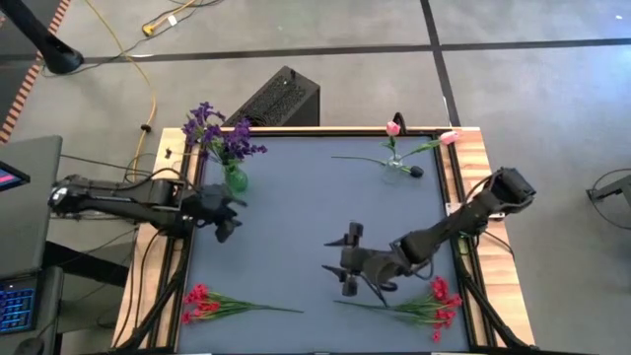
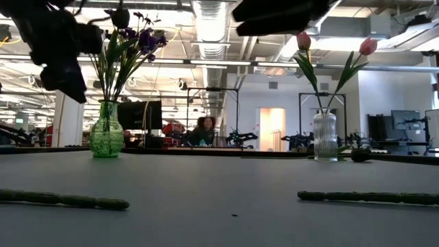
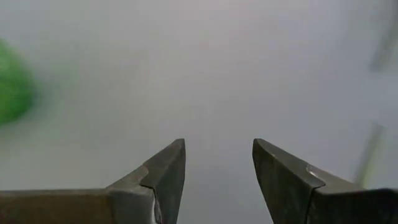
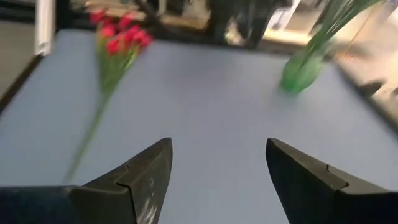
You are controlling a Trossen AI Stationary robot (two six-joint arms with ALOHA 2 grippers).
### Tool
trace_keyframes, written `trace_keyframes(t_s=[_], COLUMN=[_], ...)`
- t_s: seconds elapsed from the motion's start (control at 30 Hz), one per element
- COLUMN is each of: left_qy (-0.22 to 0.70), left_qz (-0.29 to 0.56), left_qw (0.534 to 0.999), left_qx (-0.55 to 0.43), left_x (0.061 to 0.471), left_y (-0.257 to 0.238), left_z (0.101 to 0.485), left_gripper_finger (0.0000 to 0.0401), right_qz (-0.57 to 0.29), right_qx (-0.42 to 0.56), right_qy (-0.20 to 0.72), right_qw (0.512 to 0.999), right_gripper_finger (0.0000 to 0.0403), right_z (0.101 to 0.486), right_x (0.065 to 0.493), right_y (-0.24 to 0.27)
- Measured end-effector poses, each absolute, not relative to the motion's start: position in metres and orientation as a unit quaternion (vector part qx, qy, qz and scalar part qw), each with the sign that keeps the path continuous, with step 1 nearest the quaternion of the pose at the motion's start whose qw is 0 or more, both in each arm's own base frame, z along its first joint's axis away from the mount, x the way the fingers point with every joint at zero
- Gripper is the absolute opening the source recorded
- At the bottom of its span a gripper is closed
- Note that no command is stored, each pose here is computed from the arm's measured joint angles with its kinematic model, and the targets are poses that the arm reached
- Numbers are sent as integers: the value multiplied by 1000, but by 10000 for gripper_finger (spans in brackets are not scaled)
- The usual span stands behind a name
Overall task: Sort flowers into vase by color
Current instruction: Put the black flower into the green vase
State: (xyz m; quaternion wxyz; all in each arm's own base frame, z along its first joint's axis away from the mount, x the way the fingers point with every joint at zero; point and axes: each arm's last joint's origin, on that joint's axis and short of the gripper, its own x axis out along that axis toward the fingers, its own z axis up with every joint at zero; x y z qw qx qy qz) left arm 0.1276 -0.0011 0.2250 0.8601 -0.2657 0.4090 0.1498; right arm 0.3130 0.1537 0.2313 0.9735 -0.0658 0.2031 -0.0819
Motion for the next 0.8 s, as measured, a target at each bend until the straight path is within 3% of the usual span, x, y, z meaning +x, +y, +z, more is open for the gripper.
trace_keyframes(t_s=[0.23, 0.47, 0.8], left_qy=[374, 359, 369], left_qz=[54, 9, -68], left_qw=[896, 917, 922], left_qx=[-234, -173, -92], left_x=[133, 135, 153], left_y=[-38, -77, -132], left_z=[232, 229, 203], left_gripper_finger=[175, 175, 175], right_qz=[-13, -13, -22], right_qx=[44, 134, 96], right_qy=[303, 360, 432], right_qw=[952, 923, 897], right_gripper_finger=[286, 286, 286], right_z=[235, 228, 185], right_x=[295, 266, 247], right_y=[183, 213, 243])
